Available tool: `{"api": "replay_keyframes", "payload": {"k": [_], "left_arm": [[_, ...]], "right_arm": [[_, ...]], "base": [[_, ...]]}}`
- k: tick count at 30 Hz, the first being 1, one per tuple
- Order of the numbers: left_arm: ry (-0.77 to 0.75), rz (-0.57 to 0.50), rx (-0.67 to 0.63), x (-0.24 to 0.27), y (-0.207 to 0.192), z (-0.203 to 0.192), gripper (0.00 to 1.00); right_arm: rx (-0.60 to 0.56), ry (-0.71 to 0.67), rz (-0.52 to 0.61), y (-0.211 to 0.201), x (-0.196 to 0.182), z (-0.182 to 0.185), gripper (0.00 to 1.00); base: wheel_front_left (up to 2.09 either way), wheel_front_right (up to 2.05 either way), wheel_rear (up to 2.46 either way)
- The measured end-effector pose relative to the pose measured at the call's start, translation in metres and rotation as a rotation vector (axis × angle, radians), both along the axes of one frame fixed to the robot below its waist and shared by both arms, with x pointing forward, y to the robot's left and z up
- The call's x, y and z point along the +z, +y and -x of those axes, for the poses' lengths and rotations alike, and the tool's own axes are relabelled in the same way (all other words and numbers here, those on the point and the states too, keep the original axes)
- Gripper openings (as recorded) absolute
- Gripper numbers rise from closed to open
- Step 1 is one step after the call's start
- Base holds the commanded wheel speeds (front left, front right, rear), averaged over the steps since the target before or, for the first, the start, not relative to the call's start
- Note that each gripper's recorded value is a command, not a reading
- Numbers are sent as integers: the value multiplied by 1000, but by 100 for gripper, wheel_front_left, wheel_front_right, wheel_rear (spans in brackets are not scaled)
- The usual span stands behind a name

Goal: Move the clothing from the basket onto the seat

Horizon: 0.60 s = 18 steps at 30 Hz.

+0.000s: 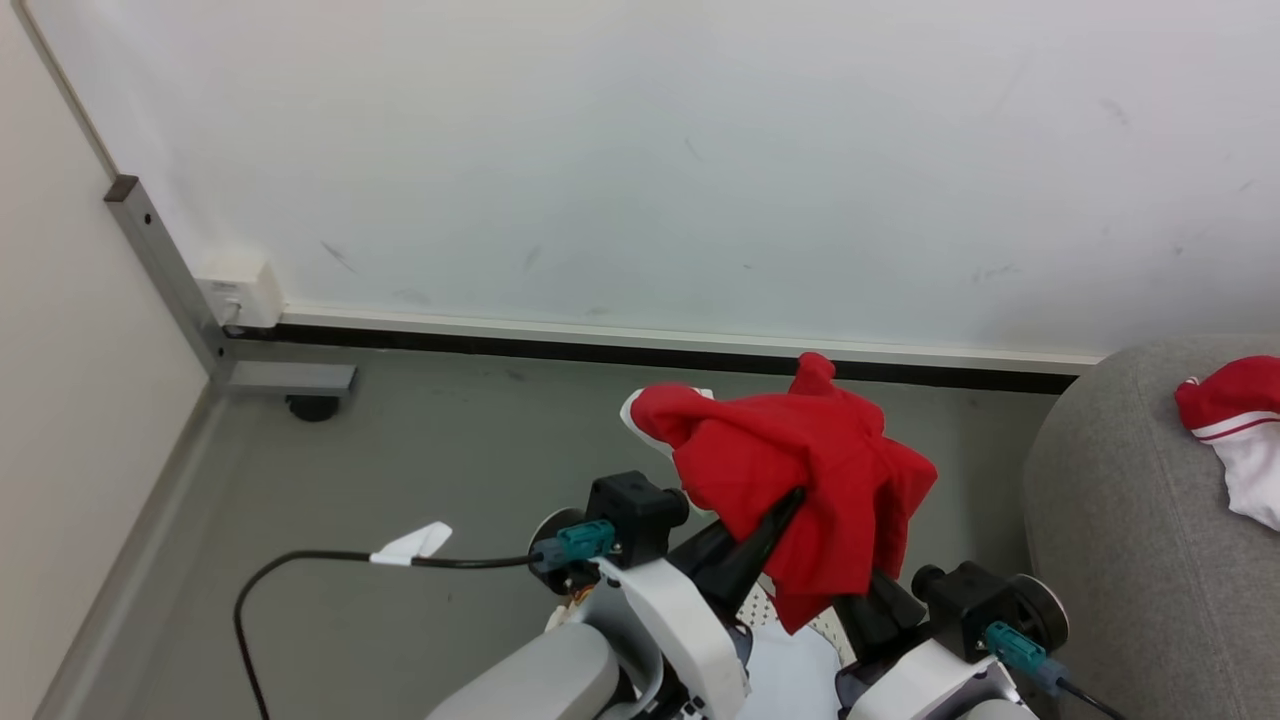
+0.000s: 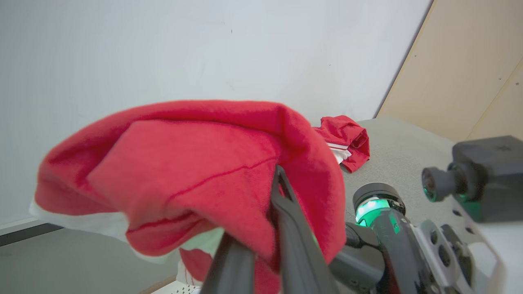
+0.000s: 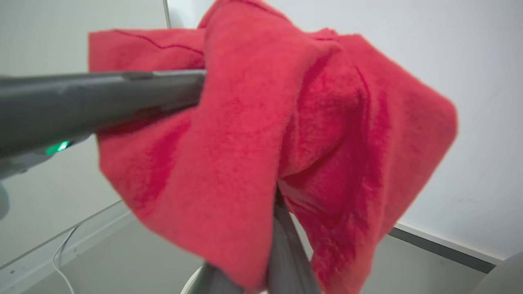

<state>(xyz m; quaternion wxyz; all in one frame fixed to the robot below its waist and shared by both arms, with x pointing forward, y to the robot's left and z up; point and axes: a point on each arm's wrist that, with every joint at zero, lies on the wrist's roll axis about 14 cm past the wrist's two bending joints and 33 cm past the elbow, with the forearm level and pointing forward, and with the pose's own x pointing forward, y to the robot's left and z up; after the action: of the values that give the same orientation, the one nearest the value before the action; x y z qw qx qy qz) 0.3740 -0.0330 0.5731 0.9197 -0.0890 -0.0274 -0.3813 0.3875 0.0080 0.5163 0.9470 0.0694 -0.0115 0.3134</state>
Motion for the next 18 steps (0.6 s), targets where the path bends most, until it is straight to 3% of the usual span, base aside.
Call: {"api": "replay_keyframes", "payload": {"k": [5, 7, 8, 18], "left_arm": [[3, 0, 1, -1, -1, -2, 0], [6, 4, -2, -1, -2, -3, 43], [10, 6, -2, -2, -3, -3, 100], [22, 16, -36, -5, -15, -3, 100]], "right_arm": [[-29, 8, -34, -7, 3, -3, 0], [-45, 5, -51, -12, 6, -5, 0], [-52, 2, -57, -14, 8, -6, 0], [-181, -18, -101, -56, 18, -18, 0]], "base": [[0, 0, 0], [0, 0, 0], [0, 0, 0], [0, 0, 0]]}}
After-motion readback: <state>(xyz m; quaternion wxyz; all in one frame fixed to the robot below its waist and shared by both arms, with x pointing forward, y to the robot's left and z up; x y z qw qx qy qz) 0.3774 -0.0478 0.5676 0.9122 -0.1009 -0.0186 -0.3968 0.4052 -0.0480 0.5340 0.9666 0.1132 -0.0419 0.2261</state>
